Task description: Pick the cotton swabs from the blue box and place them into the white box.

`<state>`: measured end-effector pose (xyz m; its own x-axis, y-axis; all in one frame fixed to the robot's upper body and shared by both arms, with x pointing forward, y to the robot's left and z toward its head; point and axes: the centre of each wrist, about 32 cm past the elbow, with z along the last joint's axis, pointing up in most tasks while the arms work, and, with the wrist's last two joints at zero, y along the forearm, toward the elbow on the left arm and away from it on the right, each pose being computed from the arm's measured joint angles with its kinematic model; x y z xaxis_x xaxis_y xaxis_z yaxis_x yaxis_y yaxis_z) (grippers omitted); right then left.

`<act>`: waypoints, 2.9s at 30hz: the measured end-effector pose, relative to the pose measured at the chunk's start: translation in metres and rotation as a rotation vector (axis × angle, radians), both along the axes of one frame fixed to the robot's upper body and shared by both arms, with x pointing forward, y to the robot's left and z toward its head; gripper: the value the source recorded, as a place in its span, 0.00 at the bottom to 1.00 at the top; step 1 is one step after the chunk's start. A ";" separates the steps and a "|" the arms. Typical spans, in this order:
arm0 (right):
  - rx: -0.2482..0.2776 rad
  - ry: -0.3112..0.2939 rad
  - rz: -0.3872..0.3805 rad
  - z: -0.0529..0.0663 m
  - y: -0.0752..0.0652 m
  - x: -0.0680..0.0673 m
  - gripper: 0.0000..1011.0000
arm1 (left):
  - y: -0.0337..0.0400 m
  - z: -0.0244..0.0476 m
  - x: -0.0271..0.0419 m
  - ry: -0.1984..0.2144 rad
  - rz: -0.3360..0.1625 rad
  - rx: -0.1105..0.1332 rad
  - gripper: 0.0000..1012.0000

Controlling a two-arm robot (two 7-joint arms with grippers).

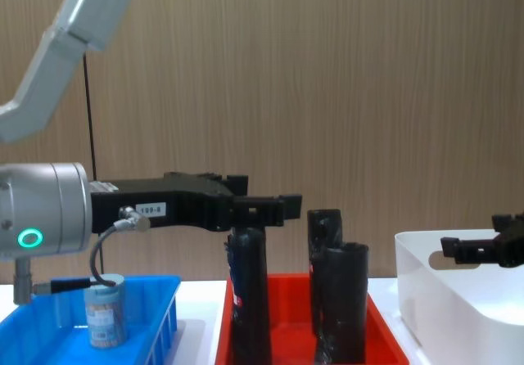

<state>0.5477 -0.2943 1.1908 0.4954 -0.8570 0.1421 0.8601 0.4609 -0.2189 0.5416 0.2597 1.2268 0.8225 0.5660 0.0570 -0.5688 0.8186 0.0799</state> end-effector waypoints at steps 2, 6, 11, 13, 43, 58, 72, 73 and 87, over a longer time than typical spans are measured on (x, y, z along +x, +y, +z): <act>0.008 -0.015 -0.006 -0.002 0.004 -0.006 0.99 | -0.0029 -0.0014 -0.0021 -0.010 0.024 0.006 0.99; 0.028 -0.044 -0.021 -0.004 0.012 -0.018 0.99 | -0.0079 -0.0034 -0.0054 -0.027 0.061 0.014 0.99; 0.050 -0.074 -0.038 -0.005 0.020 -0.031 0.99 | -0.0135 -0.0055 -0.0094 -0.047 0.106 0.023 0.99; 0.063 -0.089 -0.046 -0.006 0.024 -0.037 0.99 | -0.0161 -0.0067 -0.0114 -0.056 0.128 0.026 0.99; 0.208 -0.215 -0.158 -0.002 0.057 -0.104 0.99 | -0.0514 -0.0194 -0.0402 -0.203 0.419 0.043 0.99; 0.209 -0.216 -0.158 -0.002 0.057 -0.104 0.99 | -0.0618 -0.0224 -0.0498 -0.252 0.508 0.035 0.99; 0.215 -0.171 -0.108 0.002 0.053 -0.100 0.99 | -0.0616 -0.0223 -0.0498 -0.252 0.509 0.035 0.99; 0.214 -0.167 -0.103 0.002 0.052 -0.099 0.99 | -0.0616 -0.0223 -0.0498 -0.252 0.509 0.035 0.99; 0.222 -0.039 -0.010 0.011 0.044 -0.083 0.99 | -0.0614 -0.0221 -0.0496 -0.252 0.510 0.036 0.99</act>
<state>0.4649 -0.2501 1.2021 0.4849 -0.8740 -0.0319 0.8704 0.4859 -0.0796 0.4920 0.1984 1.2046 0.4039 0.8820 0.2426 -0.8964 0.4345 -0.0873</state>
